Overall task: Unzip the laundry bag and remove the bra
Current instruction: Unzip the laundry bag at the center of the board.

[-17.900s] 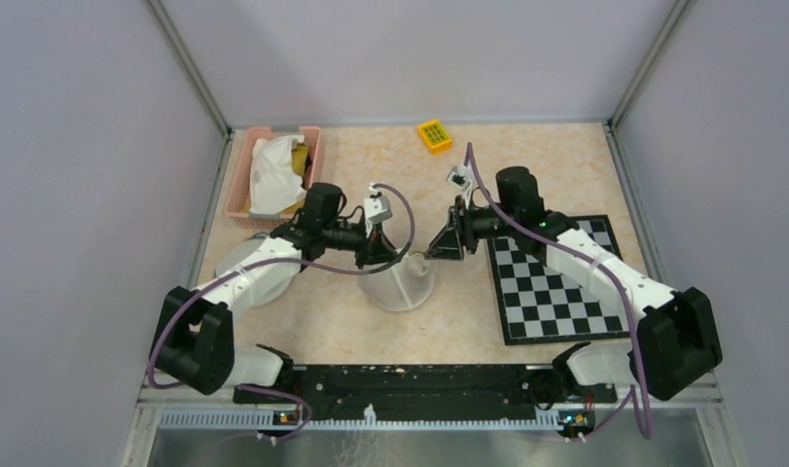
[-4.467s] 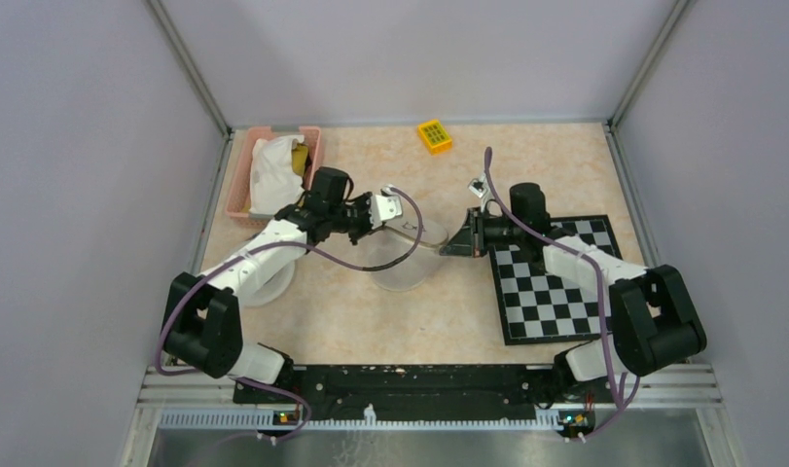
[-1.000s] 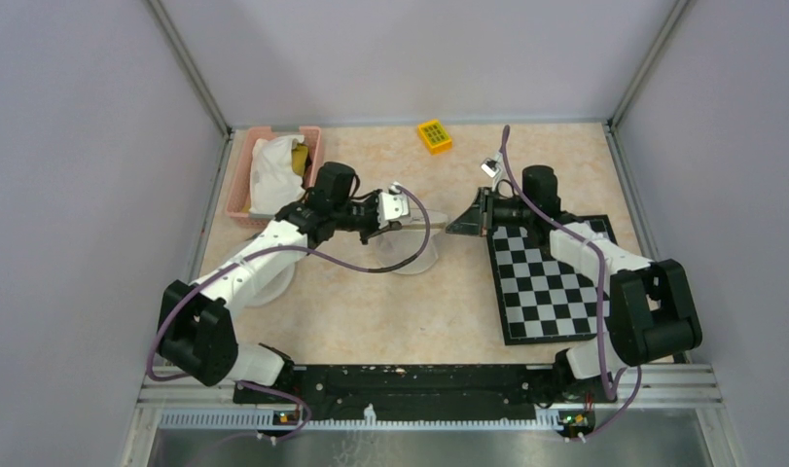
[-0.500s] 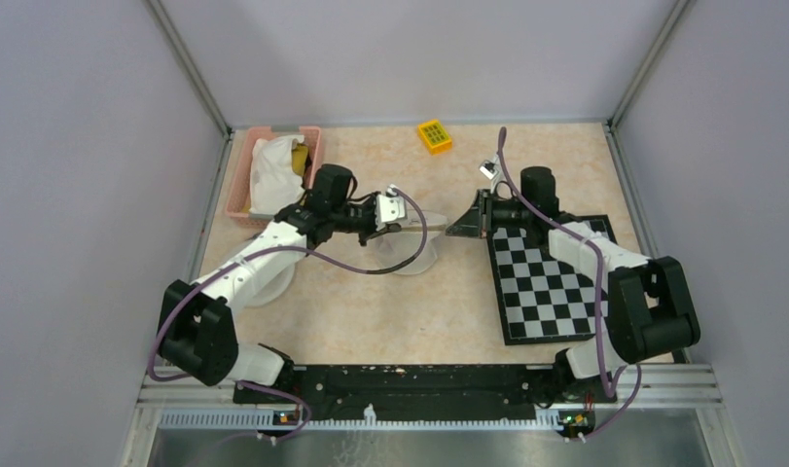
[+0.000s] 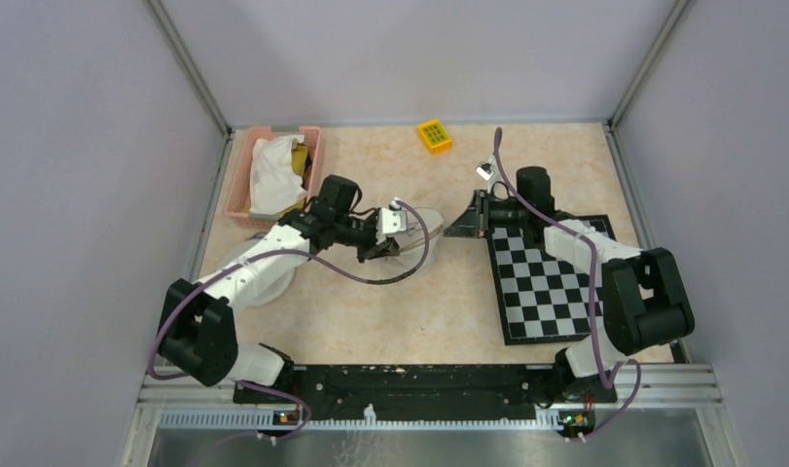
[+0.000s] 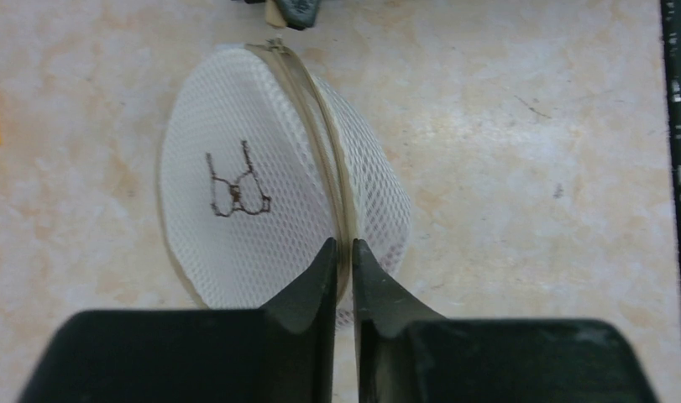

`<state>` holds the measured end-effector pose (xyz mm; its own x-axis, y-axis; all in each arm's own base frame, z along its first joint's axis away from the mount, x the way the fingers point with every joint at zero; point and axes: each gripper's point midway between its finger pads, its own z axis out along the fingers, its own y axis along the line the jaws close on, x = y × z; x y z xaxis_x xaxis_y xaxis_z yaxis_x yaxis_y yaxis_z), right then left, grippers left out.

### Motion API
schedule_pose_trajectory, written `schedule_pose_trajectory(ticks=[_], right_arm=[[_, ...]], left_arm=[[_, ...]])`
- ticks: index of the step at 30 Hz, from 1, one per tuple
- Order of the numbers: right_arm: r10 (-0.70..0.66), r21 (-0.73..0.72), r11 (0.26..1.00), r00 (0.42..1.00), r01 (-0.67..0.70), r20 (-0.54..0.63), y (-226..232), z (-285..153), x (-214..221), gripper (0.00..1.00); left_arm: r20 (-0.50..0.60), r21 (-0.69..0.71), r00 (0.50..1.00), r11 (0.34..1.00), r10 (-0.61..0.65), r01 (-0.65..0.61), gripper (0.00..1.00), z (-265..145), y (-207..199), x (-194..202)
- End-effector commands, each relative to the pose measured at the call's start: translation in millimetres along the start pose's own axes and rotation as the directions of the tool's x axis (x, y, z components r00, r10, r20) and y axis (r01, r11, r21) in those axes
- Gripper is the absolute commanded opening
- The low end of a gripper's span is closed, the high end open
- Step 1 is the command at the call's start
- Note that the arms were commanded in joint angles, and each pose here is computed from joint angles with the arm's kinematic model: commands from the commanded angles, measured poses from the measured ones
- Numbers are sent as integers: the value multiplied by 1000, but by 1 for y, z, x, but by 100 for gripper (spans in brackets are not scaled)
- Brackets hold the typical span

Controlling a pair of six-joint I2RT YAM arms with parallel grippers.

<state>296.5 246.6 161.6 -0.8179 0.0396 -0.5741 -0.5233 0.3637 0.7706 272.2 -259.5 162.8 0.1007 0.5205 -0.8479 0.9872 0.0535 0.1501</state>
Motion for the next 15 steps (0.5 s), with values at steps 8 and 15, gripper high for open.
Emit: schedule_pose_trajectory(ticks=[8,15], right_arm=[[-195,90,971,952,221,-234,-22,21,59,0],[-264,209,915,905,344,-335,-67,23,54,0]], left_arm=[[26,19,943,943,-332,332,52,-23,-28,12],[149,-103,908,907,-392,408,63,-46,11,7]])
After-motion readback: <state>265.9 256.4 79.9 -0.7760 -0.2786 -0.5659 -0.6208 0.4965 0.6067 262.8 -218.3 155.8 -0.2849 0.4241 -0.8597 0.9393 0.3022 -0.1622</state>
